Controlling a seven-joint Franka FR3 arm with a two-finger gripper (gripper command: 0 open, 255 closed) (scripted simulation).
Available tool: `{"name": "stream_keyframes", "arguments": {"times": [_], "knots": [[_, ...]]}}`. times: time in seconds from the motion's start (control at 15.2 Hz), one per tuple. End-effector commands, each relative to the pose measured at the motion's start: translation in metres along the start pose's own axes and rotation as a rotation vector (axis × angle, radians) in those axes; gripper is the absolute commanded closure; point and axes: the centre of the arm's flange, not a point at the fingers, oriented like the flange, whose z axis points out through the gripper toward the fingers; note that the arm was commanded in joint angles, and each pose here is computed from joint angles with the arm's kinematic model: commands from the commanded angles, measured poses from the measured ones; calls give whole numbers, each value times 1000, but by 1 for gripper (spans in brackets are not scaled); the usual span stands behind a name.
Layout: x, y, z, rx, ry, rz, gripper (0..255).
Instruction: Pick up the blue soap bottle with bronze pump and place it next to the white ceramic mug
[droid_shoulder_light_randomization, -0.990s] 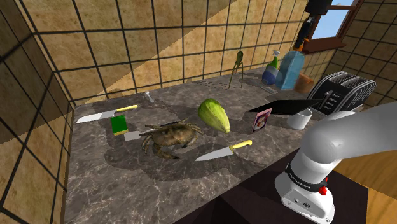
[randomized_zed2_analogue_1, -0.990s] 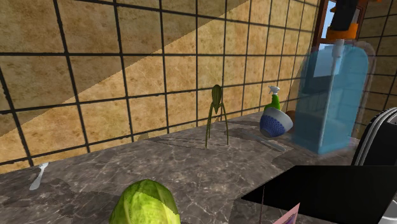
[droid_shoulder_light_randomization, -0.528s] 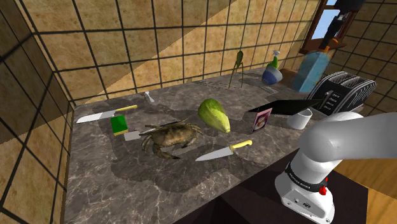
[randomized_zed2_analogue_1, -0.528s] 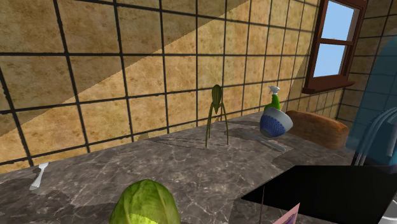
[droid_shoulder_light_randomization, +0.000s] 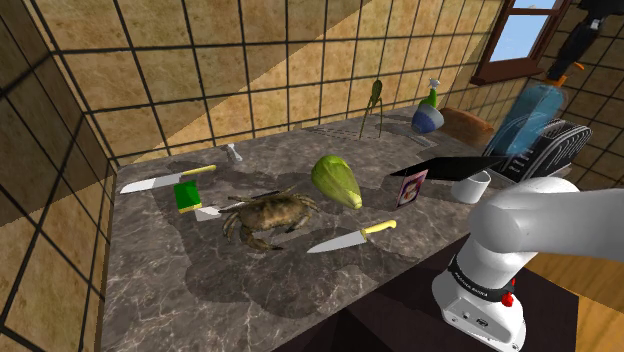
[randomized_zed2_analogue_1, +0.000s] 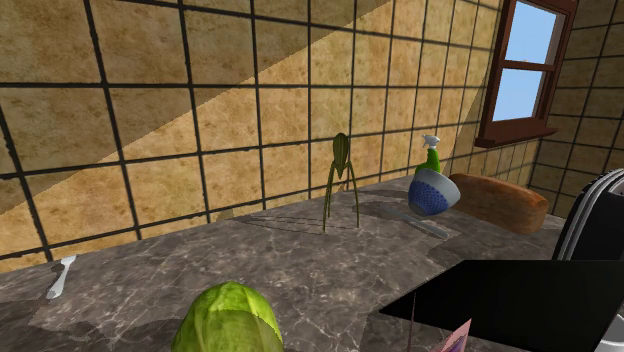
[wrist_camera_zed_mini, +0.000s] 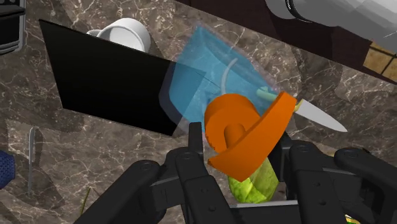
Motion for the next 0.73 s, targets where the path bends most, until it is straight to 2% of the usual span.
{"name": "stream_keyframes", "arguments": {"times": [0.0, 0.66], "knots": [[-4, -1, 9, 0, 0, 0, 255], [-9, 1, 61, 0, 0, 0, 255]]}}
